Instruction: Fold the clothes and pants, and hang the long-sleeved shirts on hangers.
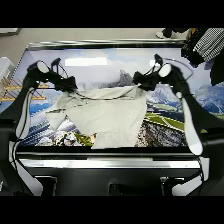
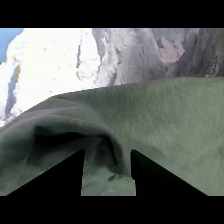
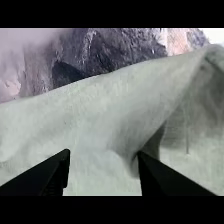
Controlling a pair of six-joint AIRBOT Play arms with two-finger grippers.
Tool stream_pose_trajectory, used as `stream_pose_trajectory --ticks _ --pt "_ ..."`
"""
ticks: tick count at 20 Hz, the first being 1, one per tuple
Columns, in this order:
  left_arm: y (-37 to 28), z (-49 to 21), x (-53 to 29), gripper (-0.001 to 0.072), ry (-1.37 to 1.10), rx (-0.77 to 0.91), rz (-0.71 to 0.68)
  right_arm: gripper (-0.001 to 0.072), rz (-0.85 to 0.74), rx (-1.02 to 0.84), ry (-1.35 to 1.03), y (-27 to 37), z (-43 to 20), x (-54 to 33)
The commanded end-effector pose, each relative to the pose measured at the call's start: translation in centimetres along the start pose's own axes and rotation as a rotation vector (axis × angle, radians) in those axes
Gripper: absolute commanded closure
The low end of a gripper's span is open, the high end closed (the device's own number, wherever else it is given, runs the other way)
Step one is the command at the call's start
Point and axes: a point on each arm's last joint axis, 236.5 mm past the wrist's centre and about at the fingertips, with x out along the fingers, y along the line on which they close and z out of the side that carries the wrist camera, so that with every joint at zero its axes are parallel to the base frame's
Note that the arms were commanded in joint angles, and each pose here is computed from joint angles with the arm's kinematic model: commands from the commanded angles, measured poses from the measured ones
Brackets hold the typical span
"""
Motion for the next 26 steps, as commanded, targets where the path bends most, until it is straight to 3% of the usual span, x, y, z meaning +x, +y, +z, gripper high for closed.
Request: stream_pose_trajectory --ticks 1,2,7,15,26 --pt "1.5 0.6 -6.1 0.0358 -0.025 -0.024 0.001 0.0202 -0.014 -0.111 0.083 -2.6 -0.7 -6.9" --pt "2.1 0.5 -8.0 0.03 -0.035 -0.032 0.009 0.0201 -0.025 -0.122 0.099 -4.0 -0.8 -9.2" --pt "5.5 -2.7 -15.0 0.0299 -0.024 -0.075 0.104 0.0201 0.046 -0.022 0.183 -8.9 -5.4 -13.9" --pt "4.8 -8.5 -18.3 0.0299 0.017 -0.077 0.12 0.0202 0.216 0.144 0.398 -9.6 -22.4 -6.6" --pt "5.1 -9.2 -19.5 0.03 -0.001 -0.07 0.157 0.0205 0.168 0.034 0.386 -7.5 -26.7 -2.0"
